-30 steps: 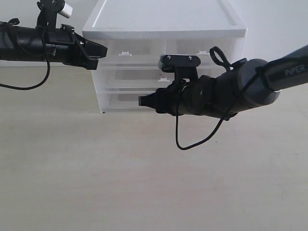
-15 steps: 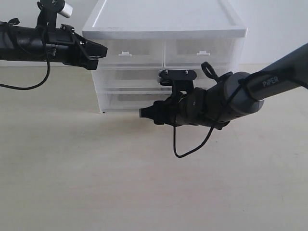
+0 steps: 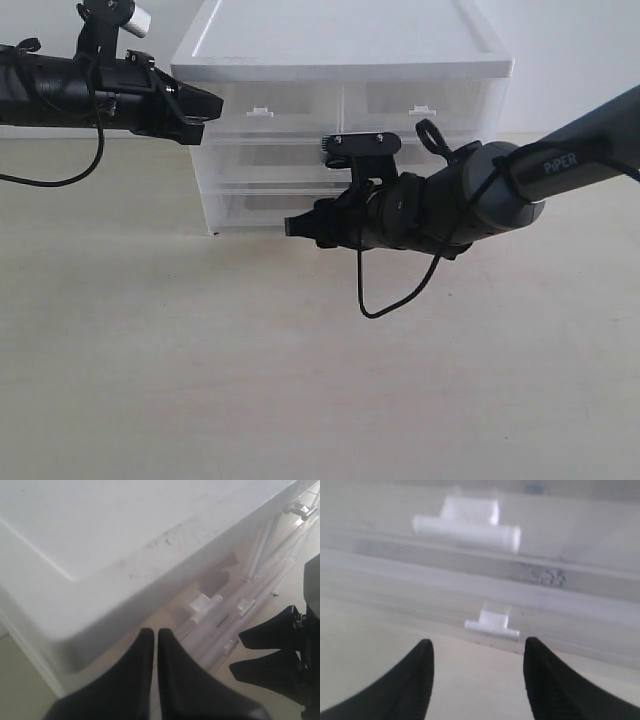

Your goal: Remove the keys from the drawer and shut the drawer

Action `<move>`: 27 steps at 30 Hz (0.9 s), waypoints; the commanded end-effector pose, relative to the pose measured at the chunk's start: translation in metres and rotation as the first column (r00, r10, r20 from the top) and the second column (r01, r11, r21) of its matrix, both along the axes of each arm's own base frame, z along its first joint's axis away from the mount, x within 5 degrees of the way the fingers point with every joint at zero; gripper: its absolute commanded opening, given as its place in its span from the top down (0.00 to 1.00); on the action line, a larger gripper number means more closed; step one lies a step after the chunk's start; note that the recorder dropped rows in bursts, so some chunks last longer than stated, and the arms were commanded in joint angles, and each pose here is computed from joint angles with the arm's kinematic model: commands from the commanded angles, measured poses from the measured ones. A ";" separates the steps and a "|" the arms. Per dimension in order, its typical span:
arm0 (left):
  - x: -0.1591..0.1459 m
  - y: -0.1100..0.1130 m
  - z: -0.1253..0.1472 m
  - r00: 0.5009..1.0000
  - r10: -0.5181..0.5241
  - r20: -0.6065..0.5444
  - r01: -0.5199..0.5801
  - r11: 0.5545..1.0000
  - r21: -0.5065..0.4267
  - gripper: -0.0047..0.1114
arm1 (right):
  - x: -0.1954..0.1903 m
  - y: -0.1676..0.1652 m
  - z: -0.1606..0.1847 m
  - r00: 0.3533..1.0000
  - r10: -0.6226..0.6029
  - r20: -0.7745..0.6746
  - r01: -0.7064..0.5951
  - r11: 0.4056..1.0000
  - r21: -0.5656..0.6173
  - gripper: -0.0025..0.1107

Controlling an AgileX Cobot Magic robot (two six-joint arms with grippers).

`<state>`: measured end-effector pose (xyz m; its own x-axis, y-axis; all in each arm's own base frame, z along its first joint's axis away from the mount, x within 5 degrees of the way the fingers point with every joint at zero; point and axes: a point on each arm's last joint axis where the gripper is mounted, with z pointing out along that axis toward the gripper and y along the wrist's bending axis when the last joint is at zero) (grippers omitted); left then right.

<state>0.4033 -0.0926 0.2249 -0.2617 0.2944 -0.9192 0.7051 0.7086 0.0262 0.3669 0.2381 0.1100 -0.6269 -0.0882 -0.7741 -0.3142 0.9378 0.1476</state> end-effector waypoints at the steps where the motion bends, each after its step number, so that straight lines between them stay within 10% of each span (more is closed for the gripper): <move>1: 0.008 0.008 0.004 0.995 0.097 -0.003 -0.097 0.995 -0.021 0.92 | 0.010 0.007 0.014 1.000 0.014 0.001 -0.014 0.999 0.032 0.55; 27: 0.009 0.008 0.002 0.995 0.101 -0.007 -0.101 0.995 -0.017 0.92 | 0.013 -0.006 0.009 0.983 0.068 -0.169 -0.066 0.998 0.018 0.63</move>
<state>0.4034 -0.0926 0.2251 -0.2610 0.2943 -0.9194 0.7051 0.7086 0.0266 0.3772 0.2359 0.1174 -0.7331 -0.1375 -0.6661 -0.3582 0.9106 0.2062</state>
